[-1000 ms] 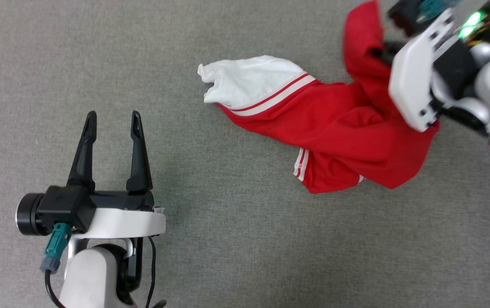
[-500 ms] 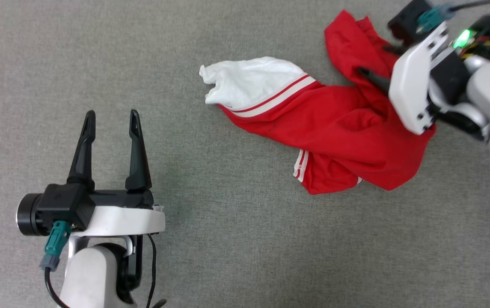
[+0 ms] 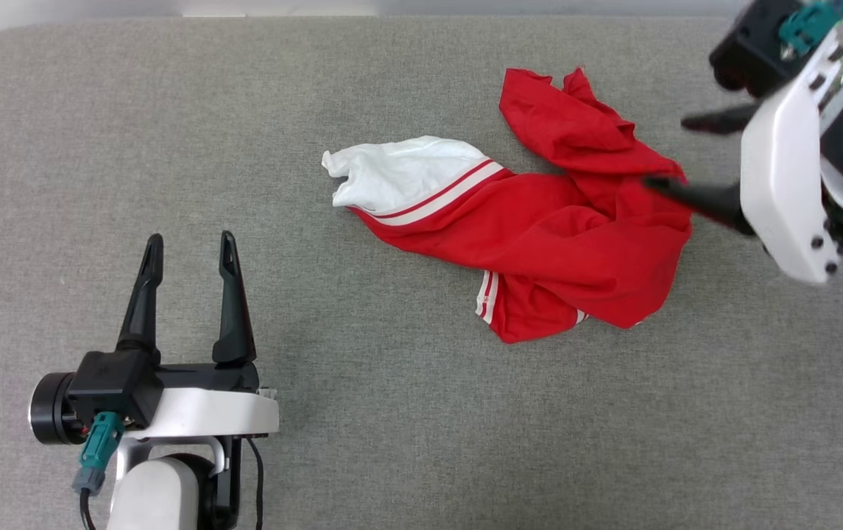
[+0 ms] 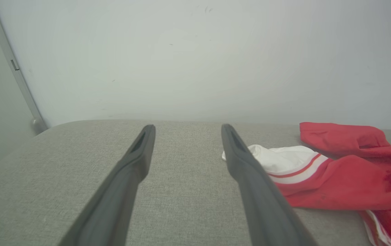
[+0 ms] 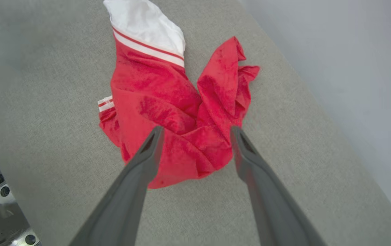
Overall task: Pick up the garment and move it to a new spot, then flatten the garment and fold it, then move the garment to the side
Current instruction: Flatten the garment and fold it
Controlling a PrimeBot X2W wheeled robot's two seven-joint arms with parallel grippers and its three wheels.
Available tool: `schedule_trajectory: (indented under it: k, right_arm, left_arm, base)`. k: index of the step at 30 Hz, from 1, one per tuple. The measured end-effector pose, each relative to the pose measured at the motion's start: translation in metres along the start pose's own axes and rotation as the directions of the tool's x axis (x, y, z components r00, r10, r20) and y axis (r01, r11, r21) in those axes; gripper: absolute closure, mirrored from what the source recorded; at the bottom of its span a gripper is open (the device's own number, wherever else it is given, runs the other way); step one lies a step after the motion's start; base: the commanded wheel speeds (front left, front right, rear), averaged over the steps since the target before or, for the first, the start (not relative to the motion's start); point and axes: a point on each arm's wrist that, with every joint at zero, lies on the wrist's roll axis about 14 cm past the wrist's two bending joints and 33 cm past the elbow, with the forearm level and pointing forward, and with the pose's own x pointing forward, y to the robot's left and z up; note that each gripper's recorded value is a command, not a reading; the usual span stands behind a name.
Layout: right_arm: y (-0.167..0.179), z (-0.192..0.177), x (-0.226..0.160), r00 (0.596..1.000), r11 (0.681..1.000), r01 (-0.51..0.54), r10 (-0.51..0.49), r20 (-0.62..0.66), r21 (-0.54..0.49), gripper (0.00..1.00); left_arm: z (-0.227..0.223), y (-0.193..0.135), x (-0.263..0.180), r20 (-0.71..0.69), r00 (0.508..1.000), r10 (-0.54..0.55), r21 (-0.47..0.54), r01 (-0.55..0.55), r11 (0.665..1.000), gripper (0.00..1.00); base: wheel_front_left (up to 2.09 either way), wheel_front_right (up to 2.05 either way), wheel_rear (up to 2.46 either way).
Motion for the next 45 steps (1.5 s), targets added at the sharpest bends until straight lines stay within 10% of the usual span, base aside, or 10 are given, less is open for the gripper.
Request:
schedule_trajectory:
  k: [23,24,25,26,38,45]
  right_arm:
    - [0.056,-0.13,0.092,0.921,0.984,-0.162,0.178,-0.346,0.074,0.0]
    - [0.057,-0.13,0.092,0.925,0.984,-0.16,0.176,-0.336,0.073,0.11]
    - [0.058,-0.127,0.091,0.93,0.985,-0.16,0.172,-0.323,0.065,0.83]
    - [0.06,-0.123,0.09,0.94,0.986,-0.159,0.168,-0.298,0.054,1.0]
    - [0.054,-0.065,-0.002,0.996,0.995,-0.091,0.09,0.025,0.033,1.0]
    - [0.047,-0.094,-0.063,0.999,0.99,-0.025,0.028,-0.021,0.138,1.0]
  left_arm:
    - [-0.033,0.006,0.013,-0.071,0.997,0.012,0.016,-0.011,1.0,0.0]
    - [-0.032,0.006,0.012,-0.07,0.998,0.012,0.015,-0.011,1.0,0.0]
    - [-0.031,0.006,0.012,-0.067,0.998,0.012,0.014,-0.011,1.0,0.0]
    - [-0.029,0.005,0.012,-0.063,0.998,0.009,0.012,-0.009,1.0,0.0]
    - [-0.002,0.002,-0.008,-0.018,1.0,0.006,-0.011,-0.006,1.0,0.0]
    - [0.008,-0.01,-0.012,0.005,1.0,-0.024,-0.035,0.024,0.999,0.0]
  base:
    - [0.0,0.0,0.0]
    - [0.0,0.0,0.0]
    - [0.0,0.0,0.0]
    - [0.0,0.0,0.0]
    - [0.0,0.0,0.0]
    - [0.0,0.0,0.0]
